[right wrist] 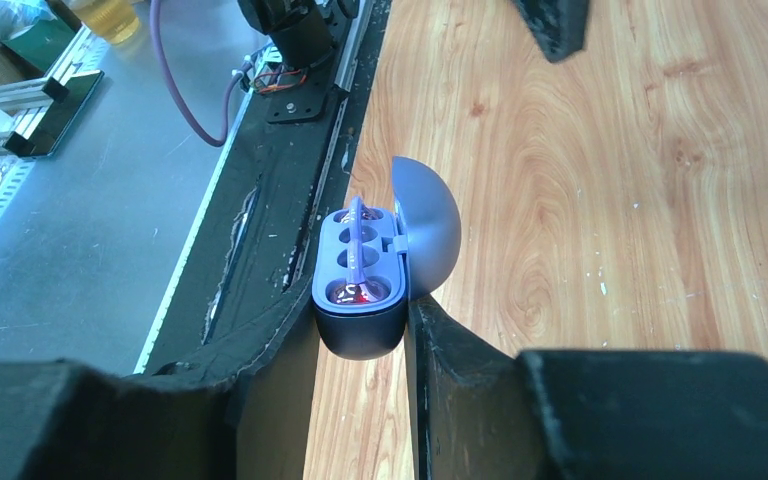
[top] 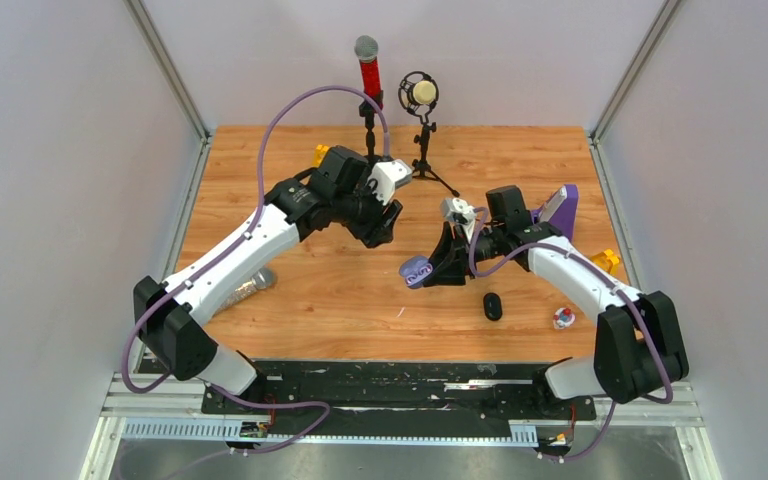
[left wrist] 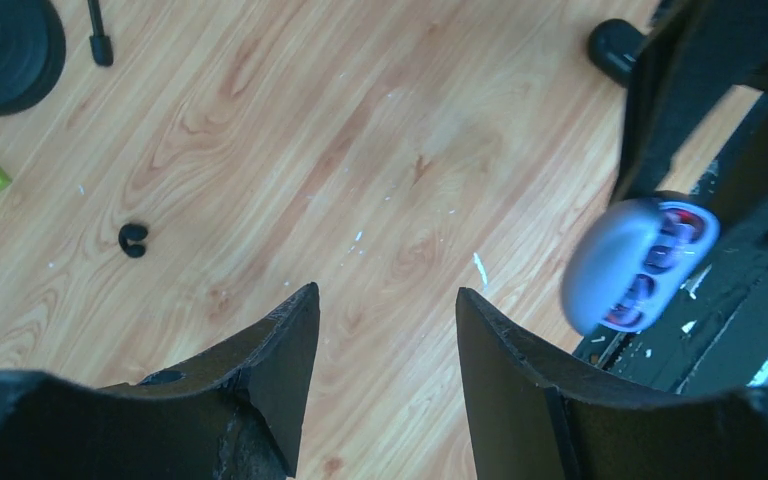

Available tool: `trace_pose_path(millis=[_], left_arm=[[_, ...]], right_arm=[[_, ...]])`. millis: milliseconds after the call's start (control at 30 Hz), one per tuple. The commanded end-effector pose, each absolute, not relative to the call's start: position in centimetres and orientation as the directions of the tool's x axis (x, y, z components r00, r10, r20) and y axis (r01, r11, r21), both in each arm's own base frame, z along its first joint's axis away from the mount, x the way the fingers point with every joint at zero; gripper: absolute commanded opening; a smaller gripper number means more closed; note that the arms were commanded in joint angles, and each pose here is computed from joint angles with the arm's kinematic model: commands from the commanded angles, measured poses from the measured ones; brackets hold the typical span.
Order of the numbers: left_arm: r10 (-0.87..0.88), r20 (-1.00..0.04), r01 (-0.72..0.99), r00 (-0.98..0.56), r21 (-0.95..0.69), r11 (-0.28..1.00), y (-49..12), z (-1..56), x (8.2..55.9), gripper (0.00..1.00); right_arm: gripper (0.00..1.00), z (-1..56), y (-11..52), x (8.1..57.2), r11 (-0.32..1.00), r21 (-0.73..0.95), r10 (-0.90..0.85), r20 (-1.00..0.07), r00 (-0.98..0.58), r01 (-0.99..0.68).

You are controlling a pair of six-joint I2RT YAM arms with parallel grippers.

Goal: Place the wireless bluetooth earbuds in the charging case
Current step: Close the charging case.

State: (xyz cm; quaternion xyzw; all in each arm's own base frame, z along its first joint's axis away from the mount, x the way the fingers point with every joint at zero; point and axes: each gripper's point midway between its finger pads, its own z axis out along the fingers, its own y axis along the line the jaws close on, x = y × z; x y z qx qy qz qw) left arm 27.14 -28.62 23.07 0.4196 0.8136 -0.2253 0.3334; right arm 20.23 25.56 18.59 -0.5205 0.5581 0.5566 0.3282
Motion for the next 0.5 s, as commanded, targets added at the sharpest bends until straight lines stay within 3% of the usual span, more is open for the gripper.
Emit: trace_pose_path(millis=[0,467], left_arm=[[0.501,-0.764,0.822,-0.406,-0.066,0.566,-28.3,23.4,27.9,0.61],[0.526,-0.717,0.838,-0.458,-0.15,0.525,-29.6,21.1,27.3,0.6]], right_arm=[[0.03,21.1,25.7,19.3,-0.234,0.194,-0.147,-0.976,-0.162,-0.953],[0.02,22.4,25.6,18.4,-0.258,0.159,-0.122,-0.984,-0.131,-0.953]])
